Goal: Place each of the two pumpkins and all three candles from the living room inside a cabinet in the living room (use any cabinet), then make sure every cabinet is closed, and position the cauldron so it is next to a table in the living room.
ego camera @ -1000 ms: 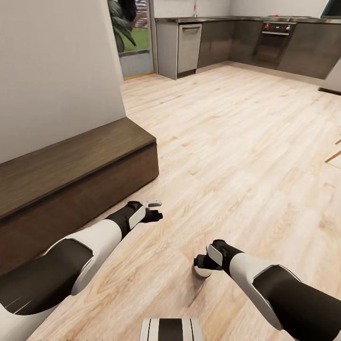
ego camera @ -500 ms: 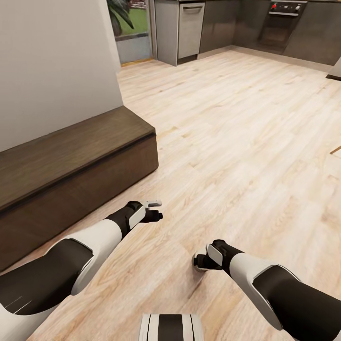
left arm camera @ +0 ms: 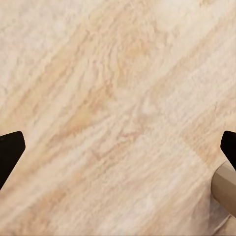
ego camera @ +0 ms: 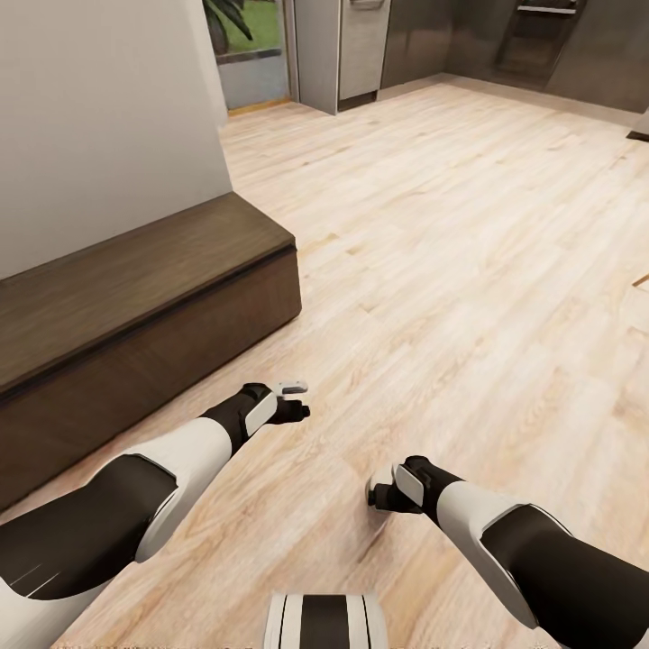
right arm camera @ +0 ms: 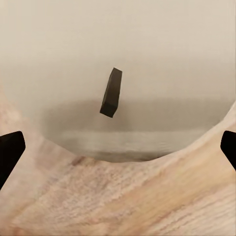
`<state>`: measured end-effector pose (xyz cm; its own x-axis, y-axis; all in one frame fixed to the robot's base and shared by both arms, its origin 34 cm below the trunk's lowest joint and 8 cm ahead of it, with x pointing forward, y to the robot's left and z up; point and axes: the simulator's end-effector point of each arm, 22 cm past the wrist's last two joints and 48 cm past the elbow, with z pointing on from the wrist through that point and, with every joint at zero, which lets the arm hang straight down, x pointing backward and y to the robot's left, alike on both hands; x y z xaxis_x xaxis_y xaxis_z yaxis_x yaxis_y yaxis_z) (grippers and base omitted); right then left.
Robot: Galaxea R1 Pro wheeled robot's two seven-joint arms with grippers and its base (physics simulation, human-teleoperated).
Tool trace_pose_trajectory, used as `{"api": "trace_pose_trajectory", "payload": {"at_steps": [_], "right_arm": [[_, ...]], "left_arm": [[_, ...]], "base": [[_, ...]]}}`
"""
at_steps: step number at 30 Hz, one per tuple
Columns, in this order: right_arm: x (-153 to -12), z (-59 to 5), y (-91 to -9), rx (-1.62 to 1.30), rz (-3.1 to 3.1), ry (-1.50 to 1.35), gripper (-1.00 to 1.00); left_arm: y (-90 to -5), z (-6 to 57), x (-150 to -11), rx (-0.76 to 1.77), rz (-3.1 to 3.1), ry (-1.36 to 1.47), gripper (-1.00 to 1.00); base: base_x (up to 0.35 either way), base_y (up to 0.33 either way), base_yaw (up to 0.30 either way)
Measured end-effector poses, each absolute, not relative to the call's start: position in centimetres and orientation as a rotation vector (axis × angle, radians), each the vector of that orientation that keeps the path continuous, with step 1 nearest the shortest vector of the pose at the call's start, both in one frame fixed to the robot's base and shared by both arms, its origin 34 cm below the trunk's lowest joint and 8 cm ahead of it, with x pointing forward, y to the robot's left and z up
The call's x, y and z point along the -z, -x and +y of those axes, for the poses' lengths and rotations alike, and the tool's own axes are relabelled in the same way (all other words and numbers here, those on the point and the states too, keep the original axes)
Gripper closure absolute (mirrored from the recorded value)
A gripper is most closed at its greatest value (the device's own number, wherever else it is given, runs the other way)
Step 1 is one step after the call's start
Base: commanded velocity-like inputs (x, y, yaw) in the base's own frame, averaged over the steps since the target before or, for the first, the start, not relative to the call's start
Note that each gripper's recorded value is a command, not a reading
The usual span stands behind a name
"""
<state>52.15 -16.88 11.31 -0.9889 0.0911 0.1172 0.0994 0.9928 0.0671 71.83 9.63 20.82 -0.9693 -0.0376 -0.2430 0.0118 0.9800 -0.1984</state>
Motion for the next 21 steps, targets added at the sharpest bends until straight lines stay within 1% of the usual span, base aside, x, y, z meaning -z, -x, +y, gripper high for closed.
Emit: {"api": "trace_pose_trajectory", "payload": {"at_steps": [21], "right_arm": [[-10.73,-16.86,-51.63,0.11,-3.009,0.145,-1.0]], "left_arm": [[-71.51,9.63,-20.03,0.291,2.89,0.021,-1.0]], "base": [[0.0,0.0,0.0]]}}
